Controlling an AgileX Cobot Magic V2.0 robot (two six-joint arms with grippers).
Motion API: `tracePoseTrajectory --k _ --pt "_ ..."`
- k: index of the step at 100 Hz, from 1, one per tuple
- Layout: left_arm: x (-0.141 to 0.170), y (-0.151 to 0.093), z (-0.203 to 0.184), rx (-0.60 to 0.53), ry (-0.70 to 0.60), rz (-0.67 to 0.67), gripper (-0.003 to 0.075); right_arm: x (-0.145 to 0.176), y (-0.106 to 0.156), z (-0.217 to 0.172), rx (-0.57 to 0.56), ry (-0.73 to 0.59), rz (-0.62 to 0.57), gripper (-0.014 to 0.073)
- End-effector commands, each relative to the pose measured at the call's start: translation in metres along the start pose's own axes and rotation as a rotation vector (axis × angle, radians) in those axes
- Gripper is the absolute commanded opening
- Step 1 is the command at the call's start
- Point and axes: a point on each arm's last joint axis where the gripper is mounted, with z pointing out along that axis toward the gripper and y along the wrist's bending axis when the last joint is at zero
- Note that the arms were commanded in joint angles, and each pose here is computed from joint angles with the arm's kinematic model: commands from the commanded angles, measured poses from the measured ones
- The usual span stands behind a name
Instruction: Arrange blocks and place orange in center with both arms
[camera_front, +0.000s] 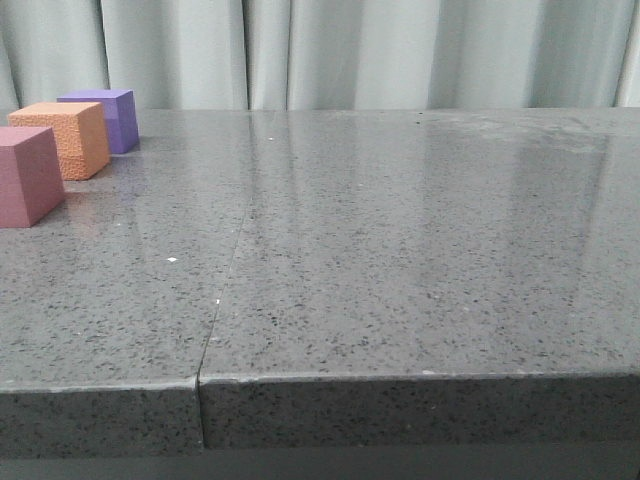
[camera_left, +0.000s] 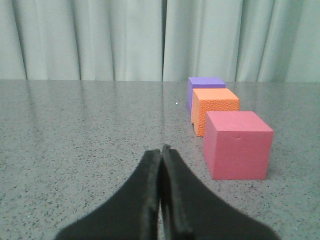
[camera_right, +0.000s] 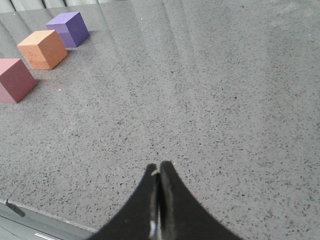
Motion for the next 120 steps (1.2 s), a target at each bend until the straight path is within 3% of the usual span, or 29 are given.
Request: tracePoseTrajectory --k 1,120 --pt "-0.0036 -0.0002 -0.0049 0.005 -0.153 -0.013 -0.002 -0.014 0.0039 -0.0027 -0.025 -0.095 -0.019 -0.0069" --pt "0.0001 -0.0002 -0.004 0.008 -0.132 -0.022 -0.002 -0.0121 0.0015 0.0002 -0.007 -0.108 -0.018 -0.0069"
